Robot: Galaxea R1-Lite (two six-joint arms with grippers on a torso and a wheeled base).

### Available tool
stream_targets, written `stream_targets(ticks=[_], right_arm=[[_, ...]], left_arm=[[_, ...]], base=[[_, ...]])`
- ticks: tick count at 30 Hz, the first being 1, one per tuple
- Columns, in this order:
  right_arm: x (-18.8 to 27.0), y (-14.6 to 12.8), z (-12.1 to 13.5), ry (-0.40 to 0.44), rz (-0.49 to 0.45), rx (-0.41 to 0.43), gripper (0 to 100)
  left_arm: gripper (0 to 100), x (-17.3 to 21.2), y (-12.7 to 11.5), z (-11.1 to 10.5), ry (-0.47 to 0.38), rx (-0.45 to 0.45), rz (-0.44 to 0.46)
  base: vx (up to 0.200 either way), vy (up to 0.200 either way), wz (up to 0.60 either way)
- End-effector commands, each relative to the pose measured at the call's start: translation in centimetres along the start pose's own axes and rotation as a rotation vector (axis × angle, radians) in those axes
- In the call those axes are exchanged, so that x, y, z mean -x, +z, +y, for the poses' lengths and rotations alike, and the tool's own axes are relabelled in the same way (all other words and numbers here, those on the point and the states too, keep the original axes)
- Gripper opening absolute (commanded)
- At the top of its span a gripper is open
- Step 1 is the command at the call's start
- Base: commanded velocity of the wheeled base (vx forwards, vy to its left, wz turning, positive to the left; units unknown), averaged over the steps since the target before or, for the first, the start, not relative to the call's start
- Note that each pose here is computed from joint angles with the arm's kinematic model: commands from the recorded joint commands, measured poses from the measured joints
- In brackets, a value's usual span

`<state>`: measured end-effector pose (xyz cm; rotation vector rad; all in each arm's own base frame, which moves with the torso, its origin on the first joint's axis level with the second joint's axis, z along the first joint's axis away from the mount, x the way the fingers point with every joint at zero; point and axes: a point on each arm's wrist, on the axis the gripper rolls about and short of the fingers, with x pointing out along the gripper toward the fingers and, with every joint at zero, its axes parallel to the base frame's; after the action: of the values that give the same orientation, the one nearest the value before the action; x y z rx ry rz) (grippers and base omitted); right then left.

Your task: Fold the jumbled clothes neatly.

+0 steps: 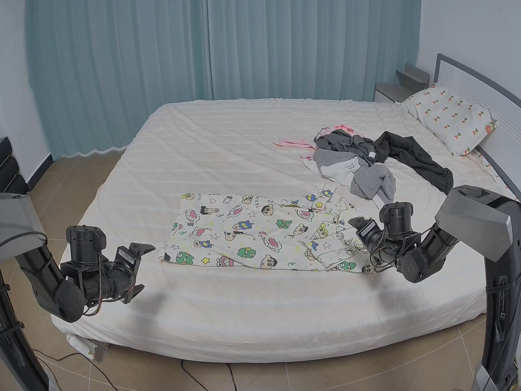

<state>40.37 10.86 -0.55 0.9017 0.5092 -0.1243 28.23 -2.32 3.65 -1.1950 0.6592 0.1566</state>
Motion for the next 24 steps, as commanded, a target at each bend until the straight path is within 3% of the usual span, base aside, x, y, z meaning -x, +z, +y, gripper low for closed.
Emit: stream_targets(ticks=[1, 21, 22, 24], right_arm=[[-0.9, -1.5, -0.5, -0.015, 0.034, 0.016, 100], [-3.6, -2.2, -0.9, -0.002, 0.029, 0.025, 100], [-3.8, -2.3, -0.9, 0.0, 0.028, 0.025, 0], [-3.8, -2.3, -1.0, -0.004, 0.027, 0.025, 0]], left_arm=[[100, -0.8, -0.3, 0.5, 0.006, -0.001, 0.011], [100, -1.3, -2.1, 0.6, 0.014, -0.033, 0.058], [100, -1.3, -2.1, 0.6, 0.014, -0.032, 0.057], [100, -1.3, -2.1, 0.6, 0.013, -0.03, 0.056]], base=[[0.0, 0.0, 0.0], [0.0, 0.0, 0.0], [0.0, 0.0, 0.0], [0.0, 0.0, 0.0]])
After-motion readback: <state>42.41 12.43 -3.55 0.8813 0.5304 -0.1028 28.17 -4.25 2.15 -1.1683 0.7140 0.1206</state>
